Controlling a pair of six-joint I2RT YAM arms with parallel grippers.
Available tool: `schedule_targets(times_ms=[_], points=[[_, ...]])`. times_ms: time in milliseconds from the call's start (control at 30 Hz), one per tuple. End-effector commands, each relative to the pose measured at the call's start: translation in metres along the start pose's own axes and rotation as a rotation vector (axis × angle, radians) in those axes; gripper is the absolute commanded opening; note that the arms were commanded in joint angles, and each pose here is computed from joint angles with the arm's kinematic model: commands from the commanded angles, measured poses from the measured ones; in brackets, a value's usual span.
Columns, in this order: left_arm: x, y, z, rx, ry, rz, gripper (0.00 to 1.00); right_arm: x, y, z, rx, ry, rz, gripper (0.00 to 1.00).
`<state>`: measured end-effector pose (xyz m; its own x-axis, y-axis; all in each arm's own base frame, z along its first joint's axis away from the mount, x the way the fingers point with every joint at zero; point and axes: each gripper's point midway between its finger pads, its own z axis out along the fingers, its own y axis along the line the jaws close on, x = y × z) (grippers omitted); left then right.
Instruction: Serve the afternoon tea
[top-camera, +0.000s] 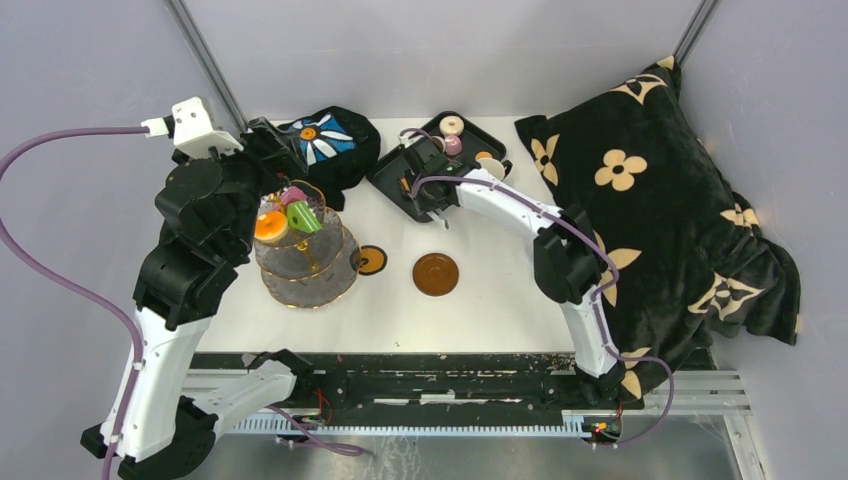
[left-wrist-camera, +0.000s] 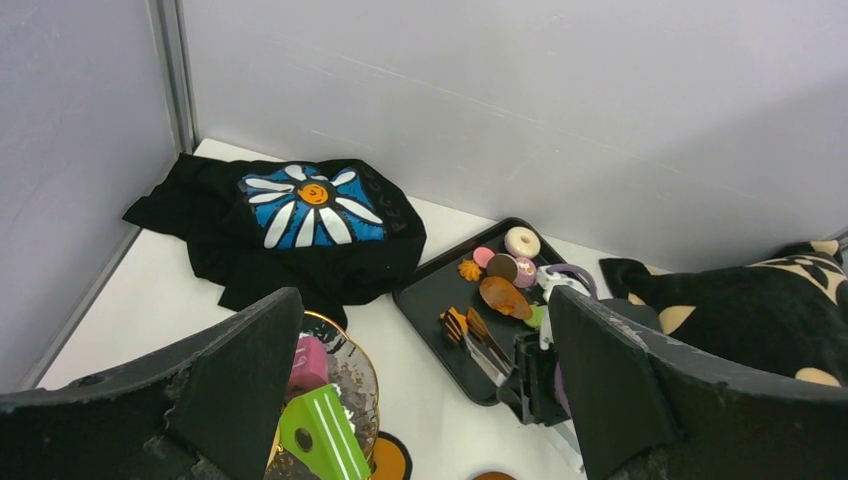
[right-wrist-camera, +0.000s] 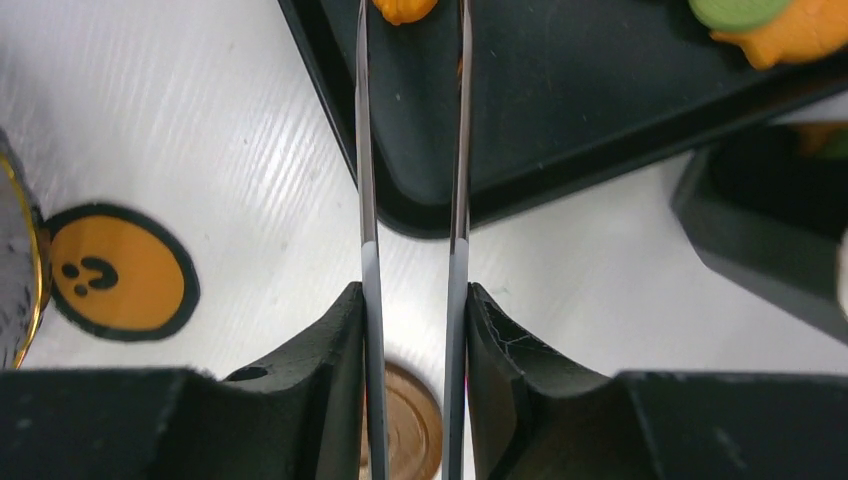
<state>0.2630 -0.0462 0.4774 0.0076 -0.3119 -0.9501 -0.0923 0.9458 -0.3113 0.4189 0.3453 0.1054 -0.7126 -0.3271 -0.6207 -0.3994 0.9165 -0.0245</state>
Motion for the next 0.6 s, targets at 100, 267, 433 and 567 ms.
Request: schedule_targets(times_ms=[100, 267, 433, 567], points=[[-0.008, -0.006, -0.002, 0.030, -0.021, -0.018, 0.99, -0.051, -0.014, -0.098, -0.032, -0.230, 0.065, 0.01], [-0.011, -0.004, -0.006, 0.032, -0.028, -0.029, 0.99, -0.051, -0.005, -0.145, -0.149, -0.270, 0.072, 0.01], [-0.014, -0.004, -0.008, 0.034, -0.030, -0.038, 0.99, -0.050, 0.031, -0.187, -0.307, -0.313, 0.040, 0.01], [-0.015, -0.008, -0.010, 0.055, -0.028, -0.045, 0.99, -0.042, 0.072, -0.205, -0.401, -0.312, -0.038, 0.01]])
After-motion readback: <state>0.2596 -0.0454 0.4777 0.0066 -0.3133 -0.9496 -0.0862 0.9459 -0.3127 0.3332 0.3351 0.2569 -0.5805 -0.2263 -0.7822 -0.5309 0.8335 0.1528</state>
